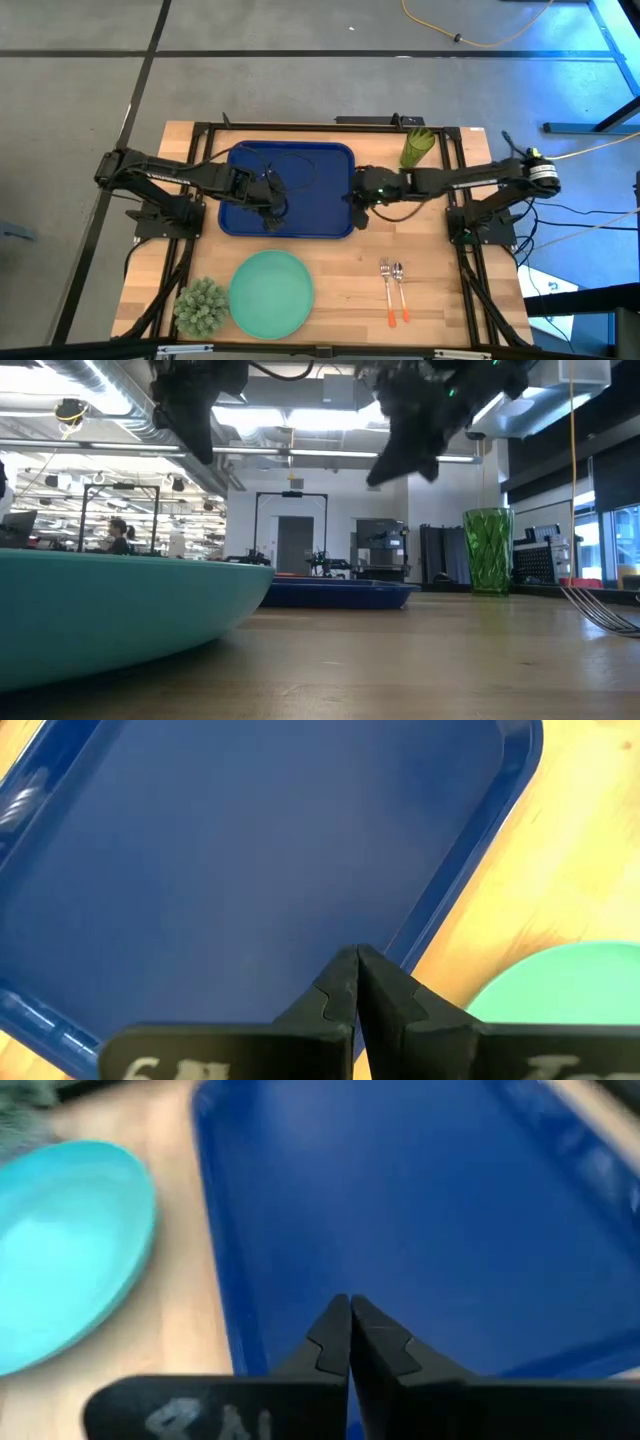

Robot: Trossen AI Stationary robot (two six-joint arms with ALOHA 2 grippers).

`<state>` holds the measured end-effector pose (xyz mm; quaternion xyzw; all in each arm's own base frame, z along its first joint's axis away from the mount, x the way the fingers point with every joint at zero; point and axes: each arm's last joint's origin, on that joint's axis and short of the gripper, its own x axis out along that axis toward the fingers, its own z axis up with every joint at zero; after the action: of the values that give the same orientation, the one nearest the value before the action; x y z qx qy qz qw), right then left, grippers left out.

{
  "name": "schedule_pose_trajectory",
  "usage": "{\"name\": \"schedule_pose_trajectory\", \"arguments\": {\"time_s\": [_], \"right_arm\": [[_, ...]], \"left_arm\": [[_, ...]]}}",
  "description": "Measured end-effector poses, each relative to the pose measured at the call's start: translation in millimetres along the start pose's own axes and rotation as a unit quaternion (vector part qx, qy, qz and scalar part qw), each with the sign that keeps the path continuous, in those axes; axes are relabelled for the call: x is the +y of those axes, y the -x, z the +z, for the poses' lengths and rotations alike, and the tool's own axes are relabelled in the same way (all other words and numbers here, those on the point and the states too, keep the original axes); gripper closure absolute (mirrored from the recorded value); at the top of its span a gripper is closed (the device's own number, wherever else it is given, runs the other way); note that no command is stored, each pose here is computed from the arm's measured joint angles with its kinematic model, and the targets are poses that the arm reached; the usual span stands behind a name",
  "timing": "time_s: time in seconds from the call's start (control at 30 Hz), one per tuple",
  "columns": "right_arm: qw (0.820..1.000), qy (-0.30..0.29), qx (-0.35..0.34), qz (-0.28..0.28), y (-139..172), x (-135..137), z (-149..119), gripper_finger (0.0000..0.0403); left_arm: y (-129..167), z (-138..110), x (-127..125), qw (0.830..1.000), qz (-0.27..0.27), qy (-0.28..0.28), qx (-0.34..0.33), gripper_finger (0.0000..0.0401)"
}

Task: Pick and place plate/cup/fork/spoon on tray
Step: Adjust the blue serving tray

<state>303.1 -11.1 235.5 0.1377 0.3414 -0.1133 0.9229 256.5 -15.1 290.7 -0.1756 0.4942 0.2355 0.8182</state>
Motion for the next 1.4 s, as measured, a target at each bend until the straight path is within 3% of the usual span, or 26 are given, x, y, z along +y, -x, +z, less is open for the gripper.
{"name": "schedule_pose_trajectory", "arguments": {"time_s": [0.17, 0.57, 1.0, 1.4], "right_arm": [[0.998, -0.04, 0.054, 0.001, -28.7, -8.5, -11.7, 0.0399], [0.986, -0.06, 0.153, -0.009, -78.1, -18.7, -44.6, 0.0401], [0.973, -0.071, 0.215, -0.035, -77.4, -22.3, -58.0, 0.0402], [0.96, -0.059, 0.27, -0.042, -70.8, -9.0, -72.1, 0.0402]], "left_arm": [[0.0, -0.3, 0.2, 1.0, 0.001, 0.0, 0.002, 0.0401], [0.0, -0.2, 0.3, 1.0, 0.0, 0.001, 0.002, 0.0401], [-0.2, -0.1, 0.2, 1.0, 0.0, 0.001, 0.002, 0.0401], [-0.2, -0.1, 0.2, 1.0, 0.0, 0.0, 0.001, 0.0401]]}}
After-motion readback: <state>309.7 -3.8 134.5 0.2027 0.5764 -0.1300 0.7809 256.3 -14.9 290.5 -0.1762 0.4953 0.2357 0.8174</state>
